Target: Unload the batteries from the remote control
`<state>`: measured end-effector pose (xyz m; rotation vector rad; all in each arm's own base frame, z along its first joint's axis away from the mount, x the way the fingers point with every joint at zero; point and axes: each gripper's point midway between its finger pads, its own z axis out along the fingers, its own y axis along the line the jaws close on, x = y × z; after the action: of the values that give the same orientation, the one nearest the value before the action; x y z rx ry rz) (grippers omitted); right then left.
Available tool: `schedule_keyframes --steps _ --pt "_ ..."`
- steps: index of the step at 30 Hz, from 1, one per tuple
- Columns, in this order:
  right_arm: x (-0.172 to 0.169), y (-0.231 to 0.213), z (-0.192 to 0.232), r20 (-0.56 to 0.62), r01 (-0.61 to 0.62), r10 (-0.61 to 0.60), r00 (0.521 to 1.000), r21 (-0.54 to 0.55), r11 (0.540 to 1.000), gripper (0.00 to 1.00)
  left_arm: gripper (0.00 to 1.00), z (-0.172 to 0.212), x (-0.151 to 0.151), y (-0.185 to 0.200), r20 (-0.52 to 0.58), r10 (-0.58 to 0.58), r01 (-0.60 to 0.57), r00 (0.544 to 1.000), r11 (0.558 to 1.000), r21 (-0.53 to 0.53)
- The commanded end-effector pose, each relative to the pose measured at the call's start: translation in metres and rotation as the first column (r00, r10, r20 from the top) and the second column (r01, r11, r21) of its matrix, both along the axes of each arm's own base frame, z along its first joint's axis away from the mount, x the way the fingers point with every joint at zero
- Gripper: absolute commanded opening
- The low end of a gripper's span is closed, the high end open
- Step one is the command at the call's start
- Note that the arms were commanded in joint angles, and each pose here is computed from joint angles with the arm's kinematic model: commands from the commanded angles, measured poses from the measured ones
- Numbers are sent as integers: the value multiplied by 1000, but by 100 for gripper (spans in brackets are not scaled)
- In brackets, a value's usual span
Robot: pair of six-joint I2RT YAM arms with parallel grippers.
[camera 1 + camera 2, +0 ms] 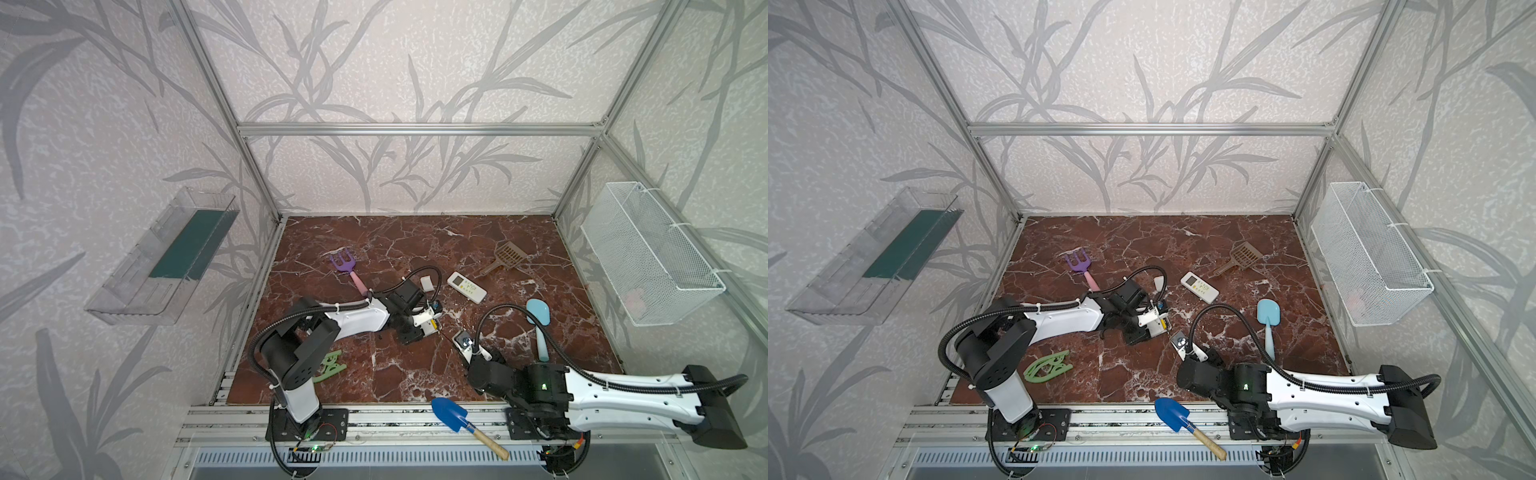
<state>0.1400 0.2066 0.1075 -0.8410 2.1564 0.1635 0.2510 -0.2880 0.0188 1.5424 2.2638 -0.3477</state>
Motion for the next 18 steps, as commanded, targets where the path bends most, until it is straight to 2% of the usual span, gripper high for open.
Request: schedule_keyframes --steps 1,18 --pt "0 2 0 2 10 -10 1000 20 1000 0 37 -12 -8 1 -31 -17 17 999 1000 11" --pt "0 -3 5 14 12 -13 1000 30 999 0 37 -13 -9 2 -31 -16 16 999 1000 10"
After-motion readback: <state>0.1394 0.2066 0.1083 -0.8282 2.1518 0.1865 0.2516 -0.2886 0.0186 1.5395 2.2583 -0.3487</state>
